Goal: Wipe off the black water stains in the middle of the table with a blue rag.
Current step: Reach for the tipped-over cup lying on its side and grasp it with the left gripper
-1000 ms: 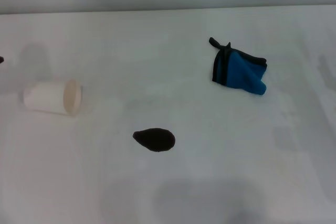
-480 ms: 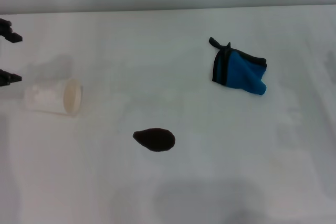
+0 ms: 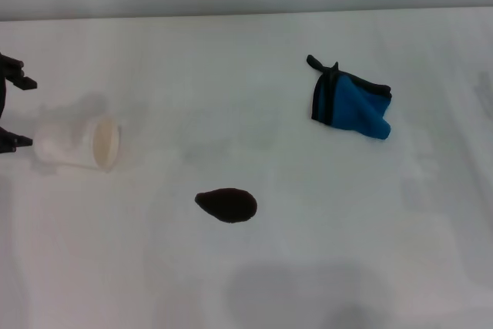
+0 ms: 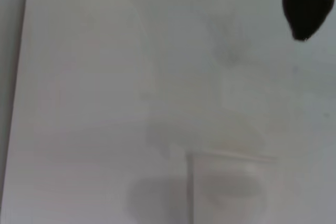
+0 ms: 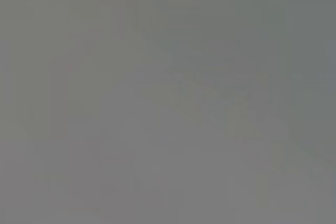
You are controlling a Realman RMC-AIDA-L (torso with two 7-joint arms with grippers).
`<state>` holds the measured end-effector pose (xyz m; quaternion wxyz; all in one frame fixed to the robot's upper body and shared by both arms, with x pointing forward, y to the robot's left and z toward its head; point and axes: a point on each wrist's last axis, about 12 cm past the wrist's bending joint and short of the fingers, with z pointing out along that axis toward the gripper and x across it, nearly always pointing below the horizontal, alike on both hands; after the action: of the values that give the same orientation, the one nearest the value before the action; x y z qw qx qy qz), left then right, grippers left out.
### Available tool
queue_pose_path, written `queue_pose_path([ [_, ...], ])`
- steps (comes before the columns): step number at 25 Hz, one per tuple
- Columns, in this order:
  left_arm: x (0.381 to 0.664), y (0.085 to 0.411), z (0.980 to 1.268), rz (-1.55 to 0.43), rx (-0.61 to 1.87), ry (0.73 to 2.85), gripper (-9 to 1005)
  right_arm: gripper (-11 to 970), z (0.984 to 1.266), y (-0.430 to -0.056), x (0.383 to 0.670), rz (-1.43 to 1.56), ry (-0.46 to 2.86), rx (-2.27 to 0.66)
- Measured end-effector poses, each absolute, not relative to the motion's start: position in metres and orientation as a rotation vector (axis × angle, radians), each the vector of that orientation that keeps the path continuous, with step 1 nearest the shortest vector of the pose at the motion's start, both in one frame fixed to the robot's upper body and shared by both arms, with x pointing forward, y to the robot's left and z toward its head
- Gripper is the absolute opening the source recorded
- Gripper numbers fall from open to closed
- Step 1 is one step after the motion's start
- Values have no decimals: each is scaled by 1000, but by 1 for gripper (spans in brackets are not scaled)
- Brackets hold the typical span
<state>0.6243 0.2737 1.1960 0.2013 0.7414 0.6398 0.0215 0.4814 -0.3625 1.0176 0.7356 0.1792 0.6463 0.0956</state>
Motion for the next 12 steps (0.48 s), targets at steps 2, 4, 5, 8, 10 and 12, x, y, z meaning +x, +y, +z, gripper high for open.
queue_pose_path([
  [2, 623, 276, 1189, 69, 2064, 1791, 859, 845, 1018, -362, 482, 212, 1420, 394],
  [4, 623, 277, 1184, 64, 2059, 1792, 859, 845, 1017, -361, 482, 215, 1422, 396],
  [5, 622, 276, 1180, 62, 2056, 1789, 859, 845, 1017, -360, 481, 216, 1423, 398],
  [8, 621, 275, 1172, 57, 2051, 1782, 859, 844, 1016, -359, 480, 221, 1426, 400],
  [10, 620, 272, 1167, 40, 2056, 1778, 859, 844, 1016, -359, 480, 222, 1427, 399],
  [12, 620, 270, 1162, 34, 2059, 1770, 858, 844, 1015, -359, 479, 222, 1429, 399],
])
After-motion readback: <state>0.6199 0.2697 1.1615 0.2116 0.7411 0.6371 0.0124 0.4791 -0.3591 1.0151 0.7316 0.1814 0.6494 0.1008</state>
